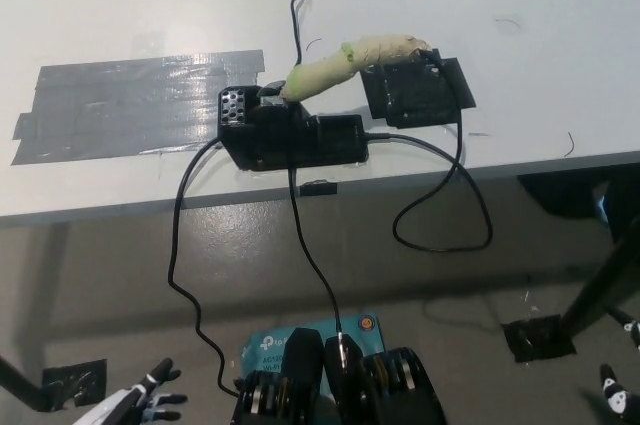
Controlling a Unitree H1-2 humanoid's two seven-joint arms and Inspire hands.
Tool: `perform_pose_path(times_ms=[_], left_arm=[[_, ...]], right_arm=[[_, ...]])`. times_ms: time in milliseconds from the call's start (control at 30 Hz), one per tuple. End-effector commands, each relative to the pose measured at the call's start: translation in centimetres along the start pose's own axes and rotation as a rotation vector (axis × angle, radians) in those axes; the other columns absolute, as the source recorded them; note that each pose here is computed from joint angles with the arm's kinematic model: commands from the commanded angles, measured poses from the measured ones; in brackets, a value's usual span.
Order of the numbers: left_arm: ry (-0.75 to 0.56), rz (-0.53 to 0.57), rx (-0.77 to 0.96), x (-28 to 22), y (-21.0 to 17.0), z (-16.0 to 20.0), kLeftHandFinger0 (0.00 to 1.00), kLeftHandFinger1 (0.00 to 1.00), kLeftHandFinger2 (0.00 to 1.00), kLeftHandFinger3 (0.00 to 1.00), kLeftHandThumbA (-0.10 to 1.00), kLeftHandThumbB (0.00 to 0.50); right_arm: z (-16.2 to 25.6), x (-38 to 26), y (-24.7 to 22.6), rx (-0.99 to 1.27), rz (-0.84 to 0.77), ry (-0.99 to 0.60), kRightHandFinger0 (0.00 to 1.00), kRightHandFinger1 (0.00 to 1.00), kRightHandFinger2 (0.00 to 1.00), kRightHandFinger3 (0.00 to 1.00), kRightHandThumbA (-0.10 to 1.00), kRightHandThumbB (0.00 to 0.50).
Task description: The robot uses its right hand to grab and lift the soldering gun kept on the middle of the table and puts it in its base
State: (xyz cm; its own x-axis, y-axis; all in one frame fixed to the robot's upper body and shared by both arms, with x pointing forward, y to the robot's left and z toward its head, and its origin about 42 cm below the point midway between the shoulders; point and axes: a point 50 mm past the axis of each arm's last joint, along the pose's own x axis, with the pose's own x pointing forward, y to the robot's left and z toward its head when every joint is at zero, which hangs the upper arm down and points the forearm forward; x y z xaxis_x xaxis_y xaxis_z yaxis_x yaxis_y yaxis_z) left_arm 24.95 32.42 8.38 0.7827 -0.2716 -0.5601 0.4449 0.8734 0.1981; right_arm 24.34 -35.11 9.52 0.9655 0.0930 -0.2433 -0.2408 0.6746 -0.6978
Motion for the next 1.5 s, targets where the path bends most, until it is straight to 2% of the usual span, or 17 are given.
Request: perform_pose_path(times_ms=[0,33,167,433,467,500,533,600,700,733,833,933,1133,1233,1367,1400,1467], left_arm=[[-0.015,0.124,-0.011,-0.8,0.9,0.4,1.00,0.89,0.90,1.00,1.00,0.212],[-0.016,0.127,-0.013,-0.8,0.9,0.4,1.00,0.89,0.90,1.00,1.00,0.201],[-0.013,0.137,-0.015,-0.9,1.1,0.3,1.00,0.87,0.90,1.00,1.00,0.243],[-0.016,0.154,-0.042,-1.1,1.2,0.0,1.00,0.89,0.92,1.00,1.00,0.250],[-0.027,0.163,-0.075,-0.9,1.2,0.1,1.00,0.93,0.92,1.00,1.00,0.269],[-0.033,0.172,-0.081,-0.8,1.3,0.1,1.00,0.92,0.91,1.00,1.00,0.284],[-0.055,0.195,-0.082,-0.7,1.3,0.2,1.00,0.87,0.88,1.00,1.00,0.336],[-0.076,0.211,-0.084,-0.6,1.5,0.4,1.00,0.87,0.89,1.00,1.00,0.367],[-0.087,0.209,-0.098,-0.4,1.7,0.4,1.00,0.88,0.92,1.00,1.00,0.364],[-0.074,0.209,-0.090,-0.3,1.8,0.3,1.00,0.88,0.95,1.00,1.00,0.342],[-0.063,0.200,-0.091,-0.4,1.6,0.2,1.00,0.91,1.00,1.00,1.00,0.355],[-0.053,0.191,-0.076,-0.4,1.6,0.2,1.00,0.90,1.00,1.00,1.00,0.325],[-0.055,0.183,-0.076,-0.5,1.6,0.3,1.00,0.91,0.99,1.00,1.00,0.317],[-0.051,0.188,-0.073,-0.6,1.6,0.3,1.00,0.85,0.96,1.00,1.00,0.307],[-0.046,0.188,-0.073,-0.9,1.7,0.0,1.00,0.87,0.96,1.00,1.00,0.312],[-0.041,0.193,-0.080,-1.0,1.6,0.0,1.00,0.88,0.96,1.00,1.00,0.283],[-0.038,0.191,-0.081,-1.1,1.6,-0.1,1.00,0.88,0.97,1.00,1.00,0.274]], right_arm=[[-0.1,0.2,-2.2,0.253,-0.187,-0.131,1.00,1.00,1.00,1.00,0.21,0.308],[-0.1,0.4,-2.2,0.258,-0.182,-0.133,1.00,1.00,1.00,1.00,0.19,0.308],[0.3,0.3,-2.7,0.263,-0.117,-0.098,1.00,1.00,1.00,1.00,0.28,0.297],[0.1,0.3,-2.9,0.281,-0.054,-0.085,1.00,1.00,1.00,1.00,0.32,0.285],[0.1,0.4,-3.0,0.279,-0.051,-0.081,1.00,1.00,1.00,1.00,0.33,0.282],[0.1,0.4,-3.1,0.282,-0.050,-0.081,1.00,1.00,1.00,1.00,0.32,0.274],[0.1,0.5,-3.3,0.285,-0.050,-0.076,1.00,1.00,1.00,1.00,0.31,0.273],[0.1,0.8,-3.6,0.298,-0.045,-0.072,1.00,1.00,1.00,1.00,0.33,0.277],[0.1,0.8,-4.0,0.297,-0.045,-0.080,1.00,1.00,1.00,1.00,0.30,0.265],[-0.1,0.7,-4.0,0.304,-0.045,-0.076,1.00,1.00,1.00,1.00,0.32,0.275],[-0.6,0.4,-3.8,0.301,-0.044,-0.068,1.00,1.00,1.00,1.00,0.32,0.275],[-0.6,0.3,-3.8,0.259,-0.049,-0.067,1.00,1.00,1.00,1.00,0.34,0.276],[-0.5,0.5,-3.8,0.253,-0.034,-0.069,1.00,1.00,1.00,1.00,0.31,0.267],[-0.5,0.5,-3.7,0.230,-0.027,-0.060,1.00,1.00,1.00,1.00,0.31,0.282],[-0.4,0.6,-3.4,0.213,-0.019,-0.058,1.00,1.00,1.00,1.00,0.31,0.280],[-0.3,0.6,-3.4,0.219,-0.017,-0.060,1.00,1.00,1.00,1.00,0.29,0.271],[-0.1,0.6,-3.4,0.232,-0.009,-0.059,1.00,1.00,1.00,1.00,0.26,0.268]])
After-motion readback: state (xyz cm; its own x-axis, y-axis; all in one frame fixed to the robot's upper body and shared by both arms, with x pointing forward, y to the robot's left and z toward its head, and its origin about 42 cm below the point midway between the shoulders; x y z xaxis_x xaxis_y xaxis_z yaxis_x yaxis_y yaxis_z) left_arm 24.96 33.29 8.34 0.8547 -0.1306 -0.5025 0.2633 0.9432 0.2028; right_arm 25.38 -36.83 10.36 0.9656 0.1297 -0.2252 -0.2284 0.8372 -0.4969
